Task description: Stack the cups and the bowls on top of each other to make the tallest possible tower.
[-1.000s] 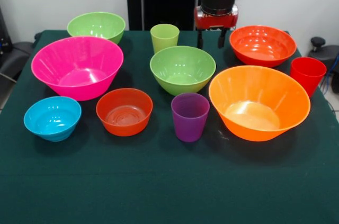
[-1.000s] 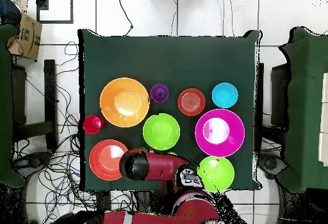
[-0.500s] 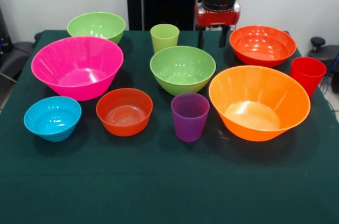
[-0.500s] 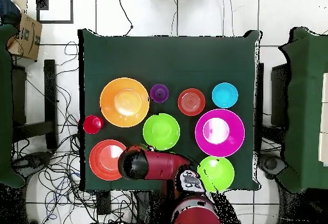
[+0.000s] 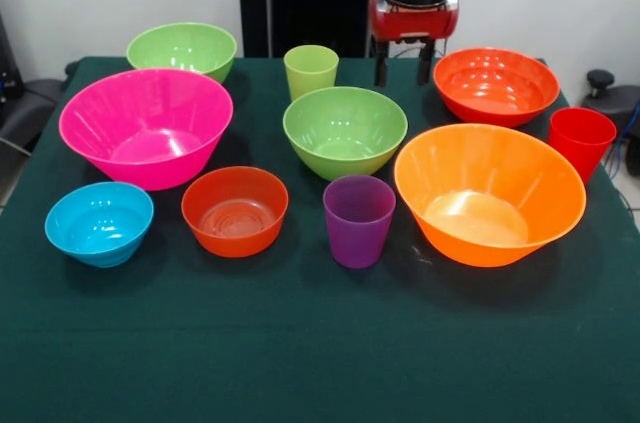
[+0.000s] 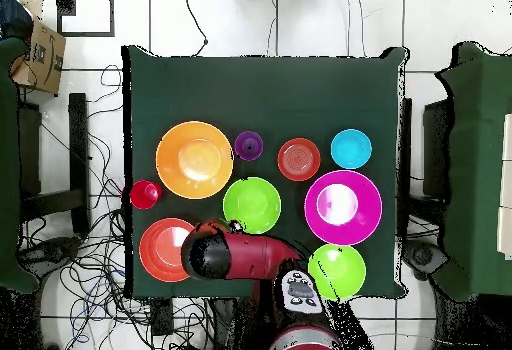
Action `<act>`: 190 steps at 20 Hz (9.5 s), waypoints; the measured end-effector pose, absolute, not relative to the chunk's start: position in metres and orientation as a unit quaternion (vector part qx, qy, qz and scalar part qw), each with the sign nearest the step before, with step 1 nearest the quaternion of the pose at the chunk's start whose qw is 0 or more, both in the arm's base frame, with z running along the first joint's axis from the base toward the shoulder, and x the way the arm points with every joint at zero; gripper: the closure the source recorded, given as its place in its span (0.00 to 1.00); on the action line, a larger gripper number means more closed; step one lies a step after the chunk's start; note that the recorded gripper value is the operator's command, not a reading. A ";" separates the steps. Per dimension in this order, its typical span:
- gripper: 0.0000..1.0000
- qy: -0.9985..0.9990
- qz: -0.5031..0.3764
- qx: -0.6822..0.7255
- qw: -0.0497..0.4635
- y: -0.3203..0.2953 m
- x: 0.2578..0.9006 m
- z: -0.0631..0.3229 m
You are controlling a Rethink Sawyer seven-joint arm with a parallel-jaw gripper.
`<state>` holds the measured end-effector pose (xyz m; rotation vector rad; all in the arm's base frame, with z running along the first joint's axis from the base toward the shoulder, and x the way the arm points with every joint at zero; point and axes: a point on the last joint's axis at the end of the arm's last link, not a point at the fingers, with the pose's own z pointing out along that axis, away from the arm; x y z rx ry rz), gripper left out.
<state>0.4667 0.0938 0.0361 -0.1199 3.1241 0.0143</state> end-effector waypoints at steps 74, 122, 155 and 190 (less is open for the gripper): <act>1.00 0.999 0.000 -0.043 -0.004 0.173 0.417 -0.048; 1.00 0.994 0.070 0.075 -0.025 0.076 0.502 0.084; 1.00 0.996 0.056 0.061 -0.021 0.002 0.516 0.098; 1.00 0.995 0.083 0.057 -0.011 0.007 0.549 0.076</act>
